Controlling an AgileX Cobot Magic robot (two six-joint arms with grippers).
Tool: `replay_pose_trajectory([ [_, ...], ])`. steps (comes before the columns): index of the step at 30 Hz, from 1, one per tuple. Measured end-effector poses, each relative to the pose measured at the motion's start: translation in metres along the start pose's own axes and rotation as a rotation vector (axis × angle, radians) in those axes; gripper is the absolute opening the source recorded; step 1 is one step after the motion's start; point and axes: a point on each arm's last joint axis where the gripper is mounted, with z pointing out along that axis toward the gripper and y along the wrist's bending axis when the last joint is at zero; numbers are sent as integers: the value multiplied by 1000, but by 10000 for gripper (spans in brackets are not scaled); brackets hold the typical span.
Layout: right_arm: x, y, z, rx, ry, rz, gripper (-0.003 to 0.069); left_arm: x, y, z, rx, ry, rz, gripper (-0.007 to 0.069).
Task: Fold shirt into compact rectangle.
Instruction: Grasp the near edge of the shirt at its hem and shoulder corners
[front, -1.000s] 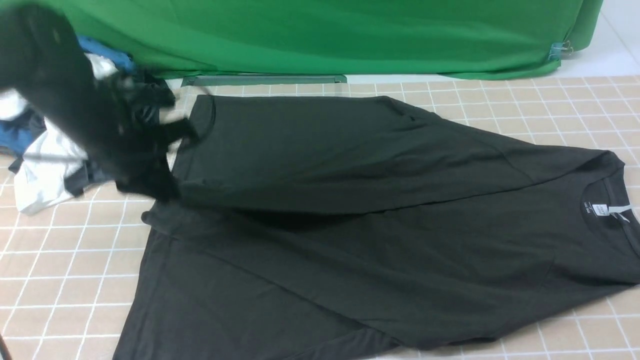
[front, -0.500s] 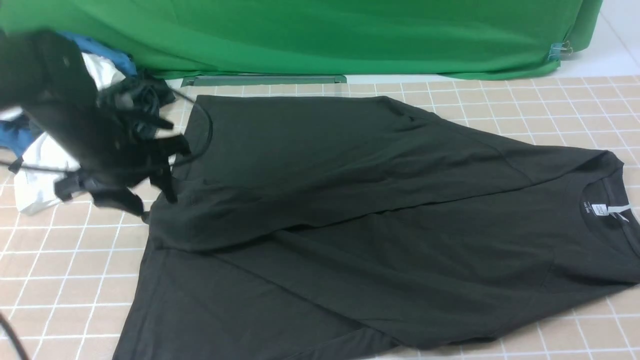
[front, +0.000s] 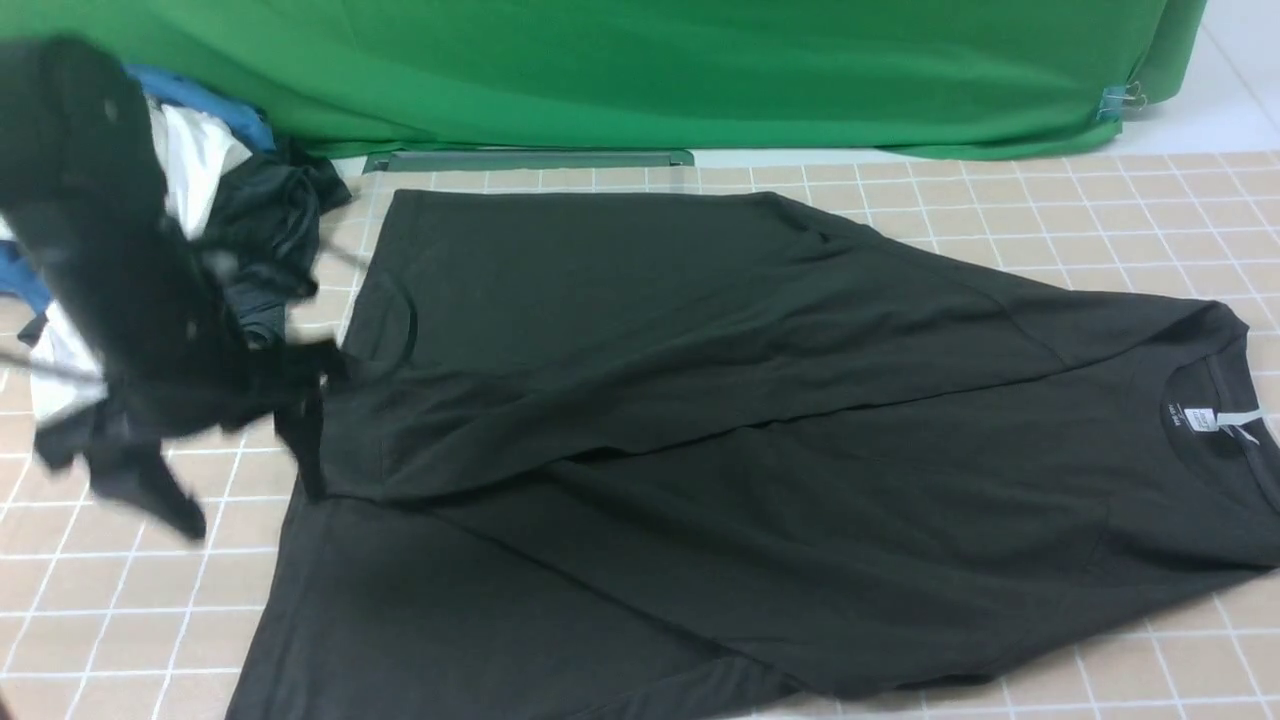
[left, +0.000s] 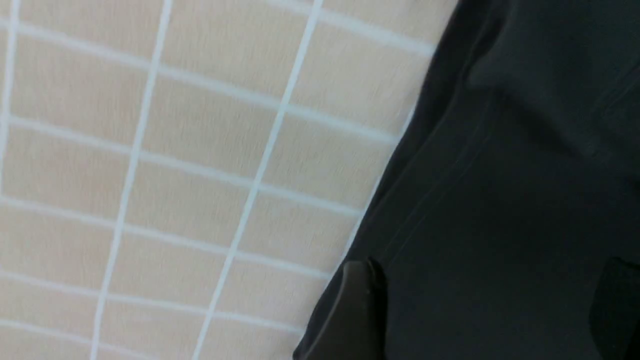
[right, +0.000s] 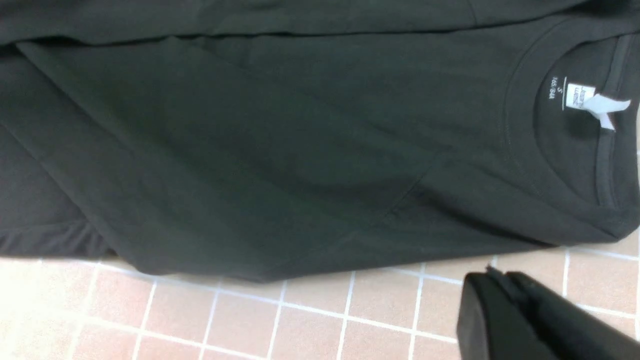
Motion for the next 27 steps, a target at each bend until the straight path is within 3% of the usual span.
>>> replay_pose_trajectory([
  [6, 0, 0, 0, 0, -1, 0, 32, 47, 20, 33, -51, 150, -37, 556],
  [11, -2, 0, 0, 3, -22, 1, 31, 71, 31, 62, -25, 114, -73, 556],
  [23, -5, -1, 3, 5, -25, 4, 34, 85, 35, 78, 19, 89, -62, 550],
  [27, -6, -2, 8, 5, -7, 7, 36, 85, 35, 78, 25, 90, -52, 460],
])
